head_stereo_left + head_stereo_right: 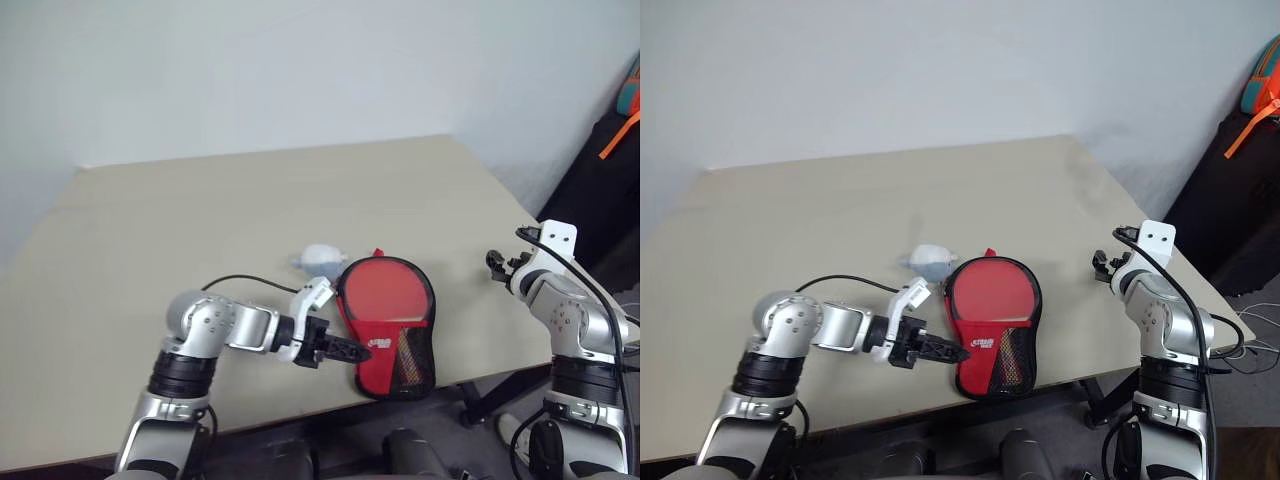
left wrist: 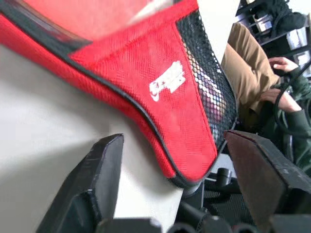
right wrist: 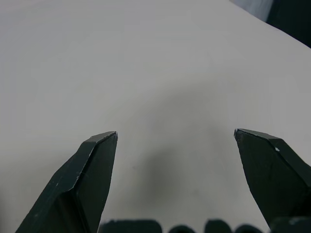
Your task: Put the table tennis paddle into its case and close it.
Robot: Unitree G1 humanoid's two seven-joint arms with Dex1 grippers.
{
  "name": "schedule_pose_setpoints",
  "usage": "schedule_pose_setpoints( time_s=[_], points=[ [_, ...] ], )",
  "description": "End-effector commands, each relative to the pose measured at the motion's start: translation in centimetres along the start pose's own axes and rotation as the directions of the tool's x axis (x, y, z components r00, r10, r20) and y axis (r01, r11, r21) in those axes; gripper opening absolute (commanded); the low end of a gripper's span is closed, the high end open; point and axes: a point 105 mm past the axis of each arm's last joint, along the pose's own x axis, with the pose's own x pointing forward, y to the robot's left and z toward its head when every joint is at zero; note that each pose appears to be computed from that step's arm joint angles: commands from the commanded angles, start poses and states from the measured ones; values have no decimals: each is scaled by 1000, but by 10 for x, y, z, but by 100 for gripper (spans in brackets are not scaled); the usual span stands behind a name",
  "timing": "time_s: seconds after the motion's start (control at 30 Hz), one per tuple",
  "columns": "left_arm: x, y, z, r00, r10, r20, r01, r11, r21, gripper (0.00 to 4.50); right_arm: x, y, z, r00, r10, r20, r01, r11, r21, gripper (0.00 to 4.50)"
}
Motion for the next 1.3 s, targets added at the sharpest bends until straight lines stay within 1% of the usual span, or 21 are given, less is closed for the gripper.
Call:
schedule_pose_setpoints(
  time_s=[0.03, 0.07, 0.1, 0.13, 0.2, 0.23, 0.3, 0.4, 0.43, 0.53, 0.6, 0.63, 0.7, 0.73, 0.8, 0.87, 0.9, 0.97, 1.1, 1.23, 1.3],
  points=[
    [-14, -2, 32, 988, 51, 145, -97, 940, 328, 342, -4, 4, 31, 994, 39, 100, -38, 999, -14, 419],
    [-13, -2, 38, 984, 59, 170, -128, 893, 432, 342, -6, 10, 38, 989, 88, 122, -86, 996, -16, 419],
    [-10, -2, 42, 982, 54, 180, -137, 864, 484, 342, -8, 17, 45, 981, 133, 145, -130, 991, -30, 419],
    [-4, 0, 45, 981, 57, 187, -141, 866, 479, 342, -10, 27, 53, 967, 187, 173, -180, 982, -57, 419],
    [11, 5, 58, 967, 76, 242, -189, 853, 487, 342, -11, 44, 65, 942, 268, 202, -254, 963, -95, 419],
    [21, 1, 62, 965, 57, 256, -183, 846, 500, 342, -9, 52, 70, 933, 294, 205, -279, 955, -100, 419],
    [40, -14, 65, 968, -16, 252, -118, 853, 509, 342, -2, 68, 78, 921, 329, 207, -311, 943, -118, 419],
    [71, -25, 53, 980, -35, 196, -88, 807, 584, 342, 8, 98, 83, 895, 406, 186, -391, 914, -111, 419],
    [80, -26, 45, 986, -37, 162, -67, 804, 591, 342, 8, 116, 85, 869, 465, 167, -455, 885, -94, 419],
    [92, -28, 24, 997, -76, 35, 49, 872, 487, 342, 8, 162, 87, 791, 602, 107, -601, 798, -42, 419],
    [93, -34, 16, 994, -108, -1, 97, 888, 450, 342, 6, 191, 88, 737, 673, 62, -673, 739, -24, 419],
    [94, -35, 16, 994, -111, 0, 100, 896, 433, 342, 4, 204, 88, 706, 707, 36, -707, 707, -12, 419],
    [95, -33, 16, 995, -98, 7, 86, 907, 413, 342, -2, 231, 80, 628, 777, -44, -777, 629, 6, 419],
    [94, -32, 17, 996, -88, 11, 76, 905, 419, 342, -3, 242, 76, 604, 794, -74, -795, 606, 11, 419],
    [94, -30, 17, 997, -76, 11, 64, 899, 433, 342, -3, 257, 65, 569, 813, -124, -819, 573, 1, 419],
    [96, -31, 17, 997, -78, 13, 65, 899, 432, 342, -1, 268, 45, 548, 813, -199, -832, 555, -23, 419],
    [97, -32, 16, 997, -81, 12, 68, 902, 426, 342, 0, 272, 35, 539, 808, -239, -835, 549, -29, 419],
    [98, -33, 15, 996, -84, 12, 71, 905, 419, 342, 0, 274, 26, 528, 804, -273, -840, 541, -34, 419],
    [97, -33, 14, 997, -79, 17, 65, 907, 415, 342, -7, 284, 8, 452, 818, -357, -882, 470, -41, 419],
    [97, -32, 15, 997, -71, 26, 54, 909, 413, 342, -10, 289, -3, 427, 807, -408, -896, 439, -70, 419],
    [97, -31, 17, 997, -66, 34, 46, 908, 417, 342, -14, 292, -7, 397, 811, -429, -910, 410, -67, 419]
  ],
)
